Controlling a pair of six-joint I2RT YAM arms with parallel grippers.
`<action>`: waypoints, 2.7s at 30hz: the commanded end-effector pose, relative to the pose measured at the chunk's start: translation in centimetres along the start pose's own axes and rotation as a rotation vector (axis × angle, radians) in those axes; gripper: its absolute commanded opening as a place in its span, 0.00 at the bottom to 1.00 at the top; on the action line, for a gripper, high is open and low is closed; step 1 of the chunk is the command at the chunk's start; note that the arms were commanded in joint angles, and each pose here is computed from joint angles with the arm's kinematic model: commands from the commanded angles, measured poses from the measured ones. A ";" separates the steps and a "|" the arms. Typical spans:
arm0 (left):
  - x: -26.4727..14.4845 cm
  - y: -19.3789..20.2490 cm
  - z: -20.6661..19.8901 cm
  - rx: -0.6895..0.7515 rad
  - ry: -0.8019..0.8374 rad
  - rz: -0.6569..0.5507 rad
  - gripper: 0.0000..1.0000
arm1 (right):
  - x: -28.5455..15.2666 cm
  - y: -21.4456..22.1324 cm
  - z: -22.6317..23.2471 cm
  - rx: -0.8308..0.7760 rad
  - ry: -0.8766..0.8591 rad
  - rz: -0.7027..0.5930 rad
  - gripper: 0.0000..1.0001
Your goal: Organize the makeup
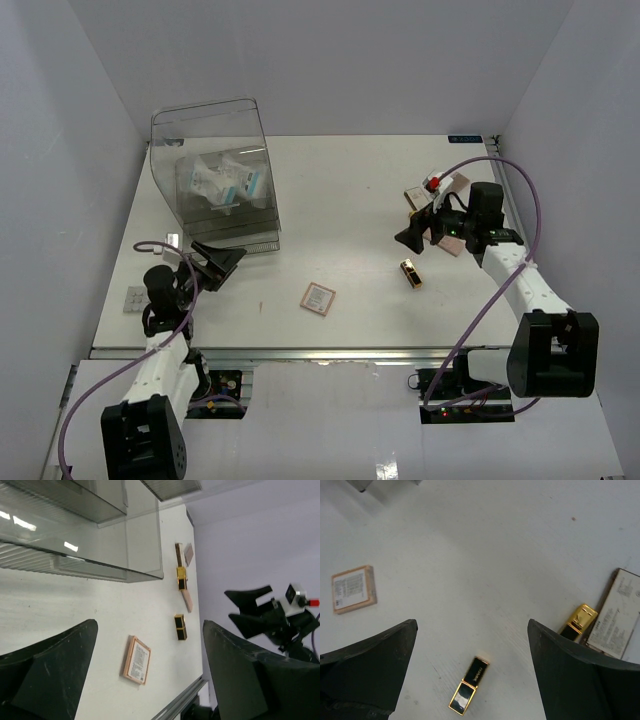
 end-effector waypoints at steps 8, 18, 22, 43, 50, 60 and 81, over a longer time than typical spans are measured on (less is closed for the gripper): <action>-1.0 -0.3 -8.4 0.338 0.167 0.208 0.98 | -1.4 4.0 -6.0 0.142 0.369 0.300 0.90; -0.1 -0.2 -10.5 0.614 0.112 0.195 0.98 | -1.9 6.8 -8.1 0.015 0.418 0.510 0.90; -0.7 -0.3 -11.0 0.650 0.115 0.154 0.98 | -1.9 8.5 -6.1 -0.117 0.143 0.592 0.90; -1.3 -0.9 -11.6 0.694 0.106 0.091 0.98 | -0.4 12.4 -9.9 -0.180 -0.044 0.743 0.90; -1.3 -0.9 -11.6 0.696 0.108 0.091 0.98 | -0.3 13.2 -10.7 -0.160 -0.091 0.742 0.90; -1.3 -1.0 -11.5 0.694 0.103 0.087 0.98 | 0.4 14.7 -10.9 -0.112 -0.164 0.738 0.94; -1.3 -1.2 -11.4 0.691 0.099 0.086 0.98 | -1.1 15.3 -8.6 -0.031 -0.231 0.725 0.34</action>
Point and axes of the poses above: each gripper's point midway between its finger pads, its own x axis out along the fingers, its own z axis along the line the jaws close on, y = z × x, the point moved 5 cm from there along -x, back along the fingers, and after that the axes turned 14 degrees about -x, right-handed, at the moved point
